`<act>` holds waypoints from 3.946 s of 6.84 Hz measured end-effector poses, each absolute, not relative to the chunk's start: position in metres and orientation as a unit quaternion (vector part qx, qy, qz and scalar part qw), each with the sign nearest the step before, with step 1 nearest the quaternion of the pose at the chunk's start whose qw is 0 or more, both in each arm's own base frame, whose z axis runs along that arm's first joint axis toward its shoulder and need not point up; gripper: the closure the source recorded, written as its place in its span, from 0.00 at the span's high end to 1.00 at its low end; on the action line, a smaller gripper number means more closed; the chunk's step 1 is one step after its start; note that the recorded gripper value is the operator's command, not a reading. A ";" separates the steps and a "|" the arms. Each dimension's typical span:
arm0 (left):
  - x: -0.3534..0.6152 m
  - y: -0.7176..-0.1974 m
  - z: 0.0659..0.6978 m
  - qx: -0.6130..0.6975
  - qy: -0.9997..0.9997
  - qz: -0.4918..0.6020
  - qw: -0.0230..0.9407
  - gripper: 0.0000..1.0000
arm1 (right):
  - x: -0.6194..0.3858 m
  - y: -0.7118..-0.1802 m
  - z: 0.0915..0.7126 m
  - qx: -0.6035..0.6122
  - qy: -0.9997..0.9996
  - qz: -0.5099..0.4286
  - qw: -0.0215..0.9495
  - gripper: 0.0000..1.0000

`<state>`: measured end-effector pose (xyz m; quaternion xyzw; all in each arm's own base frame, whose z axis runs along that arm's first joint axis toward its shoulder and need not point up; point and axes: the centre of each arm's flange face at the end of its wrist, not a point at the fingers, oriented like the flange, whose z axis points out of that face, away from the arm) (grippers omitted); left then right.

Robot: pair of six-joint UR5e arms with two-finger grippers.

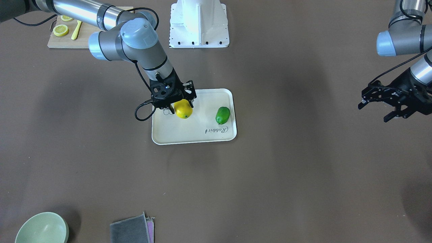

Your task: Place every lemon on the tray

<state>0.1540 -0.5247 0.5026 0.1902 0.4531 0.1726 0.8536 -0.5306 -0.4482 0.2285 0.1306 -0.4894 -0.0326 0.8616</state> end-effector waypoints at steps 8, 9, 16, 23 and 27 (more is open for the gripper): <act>0.046 -0.538 0.547 0.196 0.420 0.150 0.873 0.99 | -0.121 -0.546 0.446 0.141 -0.385 -0.126 0.903 1.00; -0.004 -0.543 0.563 0.187 0.396 0.161 0.885 0.99 | -0.061 -0.538 0.487 0.149 -0.364 -0.131 0.910 1.00; -0.116 -0.420 0.686 0.069 0.400 0.103 0.908 0.99 | 0.075 -0.423 0.701 0.103 -0.347 -0.114 0.925 1.00; -0.085 -0.415 0.648 0.028 0.368 0.047 0.928 0.99 | 0.079 -0.426 0.605 0.003 -0.329 -0.079 0.941 1.00; -0.082 -0.399 0.602 0.069 0.382 0.062 0.919 0.99 | 0.077 -0.426 0.596 0.010 -0.331 -0.087 0.940 1.00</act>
